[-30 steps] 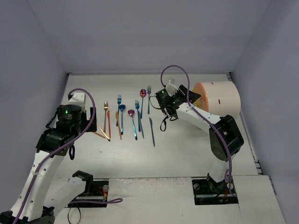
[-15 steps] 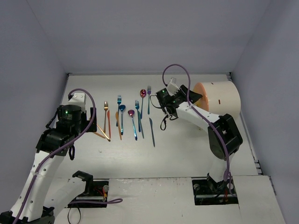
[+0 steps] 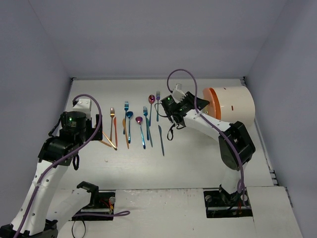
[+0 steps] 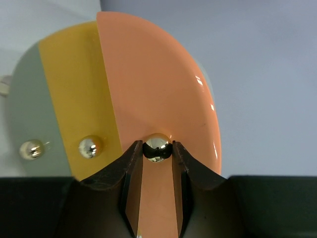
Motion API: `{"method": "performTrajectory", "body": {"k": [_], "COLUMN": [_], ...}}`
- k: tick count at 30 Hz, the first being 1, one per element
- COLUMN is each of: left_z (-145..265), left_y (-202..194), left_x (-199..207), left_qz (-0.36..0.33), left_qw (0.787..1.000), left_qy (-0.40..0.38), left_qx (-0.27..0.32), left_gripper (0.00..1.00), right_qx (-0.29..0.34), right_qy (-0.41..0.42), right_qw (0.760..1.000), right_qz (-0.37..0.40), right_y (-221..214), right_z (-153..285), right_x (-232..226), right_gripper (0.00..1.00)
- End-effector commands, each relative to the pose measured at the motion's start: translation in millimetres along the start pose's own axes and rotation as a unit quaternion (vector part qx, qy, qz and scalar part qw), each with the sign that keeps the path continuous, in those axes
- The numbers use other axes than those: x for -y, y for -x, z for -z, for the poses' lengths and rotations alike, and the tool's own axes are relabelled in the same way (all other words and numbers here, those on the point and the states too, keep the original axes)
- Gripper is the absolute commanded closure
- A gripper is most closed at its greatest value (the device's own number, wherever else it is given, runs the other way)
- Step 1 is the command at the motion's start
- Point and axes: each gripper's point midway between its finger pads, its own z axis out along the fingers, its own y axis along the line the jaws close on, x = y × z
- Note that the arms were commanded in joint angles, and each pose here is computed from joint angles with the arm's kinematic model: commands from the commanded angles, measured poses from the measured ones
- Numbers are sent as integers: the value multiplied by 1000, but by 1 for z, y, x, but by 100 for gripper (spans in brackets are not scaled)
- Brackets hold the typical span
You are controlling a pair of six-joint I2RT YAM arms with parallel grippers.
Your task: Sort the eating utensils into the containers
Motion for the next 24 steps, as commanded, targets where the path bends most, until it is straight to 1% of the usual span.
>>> {"method": "performTrajectory", "body": {"k": [1,5,6,7,8,10,13,16,20,22,24], "left_z": [2,0,0,0,0,-1,-2,-3,-5,-7,-8], "left_y": [15,15,16,16,16,16,16,18,20,22,24], "left_x": [2,3,4,4,5,5,6,7,10,11,12], "left_qz": [1,1,1,1,2,2,0,1,4,7,9], "left_qw": [1000,1000,1000,1000,1000,1000,1000,1000,1000,1000,1000], "left_qy": [-5,-7,-8,-8,-10,-10,-11,-11,-15,-16,-16], "left_qx": [20,17,16,16,17,15,12,12,7,6,5], "left_gripper": [7,7,7,7,7,7,7,7,7,7,7], "right_qx": [49,74,79,83,84,95,109,127,153,168,181], "right_qy": [20,41,45,47,49,59,72,93,121,142,170], "right_qw": [997,995,995,994,994,992,989,983,972,962,946], "right_qz": [-55,-53,-50,-50,-51,-56,-70,-95,-133,-164,-209], "right_y": [30,37,38,39,40,43,50,60,75,82,88], "right_z": [32,47,51,54,54,61,69,78,91,99,104], "right_x": [15,4,2,1,1,0,6,16,34,46,59], "right_gripper": [91,87,85,80,80,61,49,35,23,21,19]}}
